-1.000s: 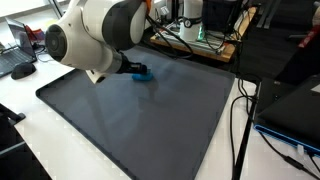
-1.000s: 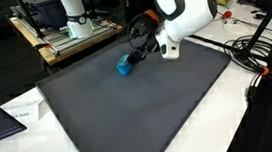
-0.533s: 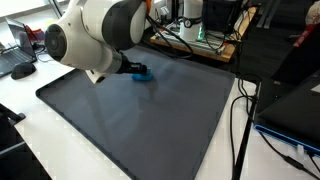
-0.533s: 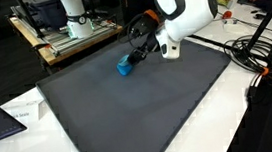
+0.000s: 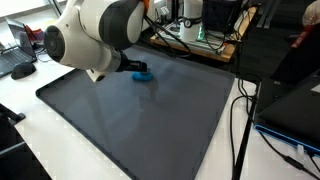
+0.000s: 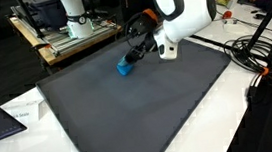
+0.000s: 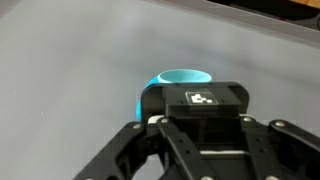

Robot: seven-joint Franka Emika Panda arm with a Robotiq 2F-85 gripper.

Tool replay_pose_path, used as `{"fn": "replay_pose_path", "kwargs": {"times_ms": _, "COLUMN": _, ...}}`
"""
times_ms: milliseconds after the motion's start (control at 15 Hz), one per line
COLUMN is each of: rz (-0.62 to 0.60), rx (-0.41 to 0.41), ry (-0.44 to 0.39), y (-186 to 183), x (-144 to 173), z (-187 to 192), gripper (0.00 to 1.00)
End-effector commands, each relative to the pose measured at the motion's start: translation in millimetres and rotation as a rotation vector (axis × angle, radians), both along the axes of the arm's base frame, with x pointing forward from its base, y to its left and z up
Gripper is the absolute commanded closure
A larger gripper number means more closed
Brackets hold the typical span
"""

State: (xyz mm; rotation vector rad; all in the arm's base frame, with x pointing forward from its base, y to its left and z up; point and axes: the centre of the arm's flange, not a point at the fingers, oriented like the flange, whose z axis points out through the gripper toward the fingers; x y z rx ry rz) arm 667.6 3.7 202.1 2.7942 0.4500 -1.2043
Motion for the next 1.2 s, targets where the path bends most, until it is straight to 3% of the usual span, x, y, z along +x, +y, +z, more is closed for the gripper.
{"fn": "replay_pose_path", "kwargs": {"times_ms": 0, "rz": -0.052, "rx": 0.038, "ry": -0.031, "y": -4.5, "x": 24.7, "z": -11.8, "gripper": 0.78}}
{"fn": "replay_pose_path", "kwargs": {"times_ms": 667, "rz": -0.147, "rx": 0.068, "ry": -0.003, "y": -9.4, "x": 46.3, "z": -51.9, "gripper": 0.78}}
{"fn": "replay_pose_path", "kwargs": {"times_ms": 1133, "rz": -0.155, "rx": 0.112, "ry": -0.058, "y": 1.6, "x": 53.4, "z": -63.0, "gripper": 0.78}}
